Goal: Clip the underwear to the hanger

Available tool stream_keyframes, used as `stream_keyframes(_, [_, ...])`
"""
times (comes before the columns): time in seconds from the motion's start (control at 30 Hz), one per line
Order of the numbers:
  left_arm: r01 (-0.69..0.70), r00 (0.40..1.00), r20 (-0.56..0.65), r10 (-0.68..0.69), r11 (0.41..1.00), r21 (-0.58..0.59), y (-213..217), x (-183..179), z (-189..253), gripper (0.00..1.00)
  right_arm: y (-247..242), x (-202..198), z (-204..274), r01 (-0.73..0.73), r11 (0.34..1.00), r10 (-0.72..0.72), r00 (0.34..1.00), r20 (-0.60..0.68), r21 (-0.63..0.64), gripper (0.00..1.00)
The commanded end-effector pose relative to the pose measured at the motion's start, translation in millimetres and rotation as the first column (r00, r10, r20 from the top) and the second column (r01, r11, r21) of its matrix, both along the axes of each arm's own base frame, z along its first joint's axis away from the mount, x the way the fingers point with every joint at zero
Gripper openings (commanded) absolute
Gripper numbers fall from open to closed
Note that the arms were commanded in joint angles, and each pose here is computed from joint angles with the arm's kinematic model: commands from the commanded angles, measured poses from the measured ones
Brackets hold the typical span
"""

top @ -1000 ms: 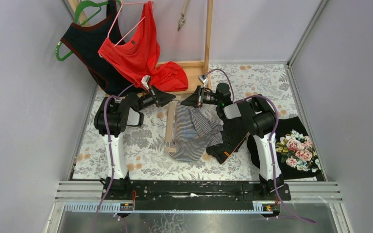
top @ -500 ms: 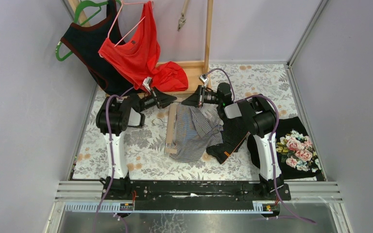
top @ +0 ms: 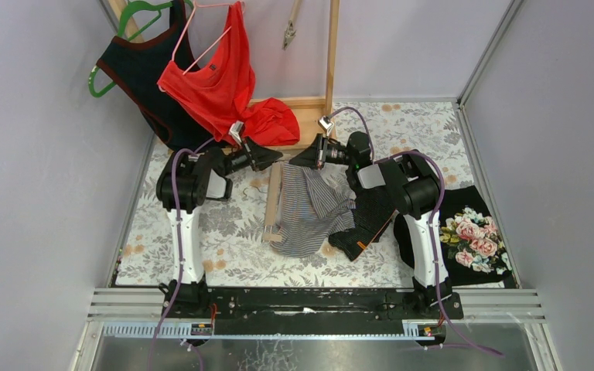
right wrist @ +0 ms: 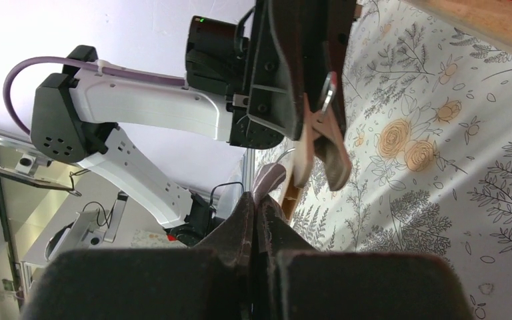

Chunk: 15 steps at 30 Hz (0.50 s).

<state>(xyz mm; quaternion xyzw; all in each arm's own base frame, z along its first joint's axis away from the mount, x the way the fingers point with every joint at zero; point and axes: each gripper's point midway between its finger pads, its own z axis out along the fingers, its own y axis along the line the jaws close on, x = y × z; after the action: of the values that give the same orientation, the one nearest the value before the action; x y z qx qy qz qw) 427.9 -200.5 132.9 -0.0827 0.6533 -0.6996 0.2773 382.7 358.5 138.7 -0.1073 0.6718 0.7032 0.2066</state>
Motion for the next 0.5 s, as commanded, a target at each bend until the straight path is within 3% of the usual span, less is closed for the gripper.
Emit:
stream_keyframes(0.0, [0.032, 0.999, 0.04, -0.032, 0.999, -0.017, -3.8, -2.8, 3.9, 0.0, -2.7, -6.0, 20.9, -0.03, 0.998, 0.026, 0.996, 0.09, 0.047, 0.0])
stream_keyframes(0.47, [0.053, 0.997, 0.057, -0.051, 0.998, -0.035, -5.1, -2.9, 23.9, 0.0, -3.7, -9.1, 0.4, -0.04, 0.999, 0.038, 0.998, 0.059, 0.031, 0.0])
